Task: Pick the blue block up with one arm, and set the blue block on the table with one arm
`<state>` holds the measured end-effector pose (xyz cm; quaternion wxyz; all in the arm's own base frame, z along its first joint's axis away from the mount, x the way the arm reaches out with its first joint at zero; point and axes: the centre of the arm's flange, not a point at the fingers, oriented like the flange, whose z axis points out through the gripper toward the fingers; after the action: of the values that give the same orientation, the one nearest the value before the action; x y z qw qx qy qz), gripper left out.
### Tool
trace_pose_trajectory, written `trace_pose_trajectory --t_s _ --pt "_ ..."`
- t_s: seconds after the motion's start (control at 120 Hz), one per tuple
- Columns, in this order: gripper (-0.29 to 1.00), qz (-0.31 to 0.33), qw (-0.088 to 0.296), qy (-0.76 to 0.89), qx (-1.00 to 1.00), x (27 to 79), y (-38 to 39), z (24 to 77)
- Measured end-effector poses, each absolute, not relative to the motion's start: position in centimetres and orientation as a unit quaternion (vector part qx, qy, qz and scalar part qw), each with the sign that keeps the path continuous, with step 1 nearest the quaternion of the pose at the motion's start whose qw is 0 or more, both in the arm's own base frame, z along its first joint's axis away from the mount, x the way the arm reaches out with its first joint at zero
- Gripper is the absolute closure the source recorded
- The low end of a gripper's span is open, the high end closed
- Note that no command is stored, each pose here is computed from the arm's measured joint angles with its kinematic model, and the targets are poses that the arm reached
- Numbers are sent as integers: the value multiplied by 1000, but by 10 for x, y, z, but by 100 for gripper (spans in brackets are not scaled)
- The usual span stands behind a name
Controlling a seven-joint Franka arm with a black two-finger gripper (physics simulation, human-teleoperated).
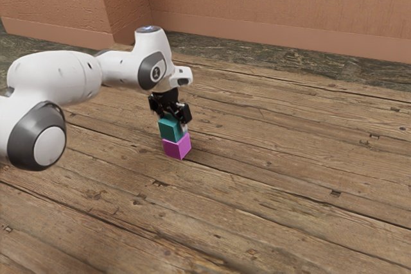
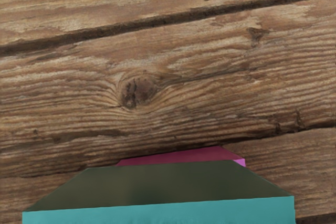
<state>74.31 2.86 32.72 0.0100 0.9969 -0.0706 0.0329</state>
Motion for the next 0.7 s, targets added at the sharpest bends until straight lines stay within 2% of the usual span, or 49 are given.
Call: trace_pose_trajectory --t_s 0.233,0.55,0.7 --pt "6 32 10 -71 997 741 28 325" --pt "27 32 10 -71 997 741 27 324" --pt "29 32 9 -71 997 741 27 324"
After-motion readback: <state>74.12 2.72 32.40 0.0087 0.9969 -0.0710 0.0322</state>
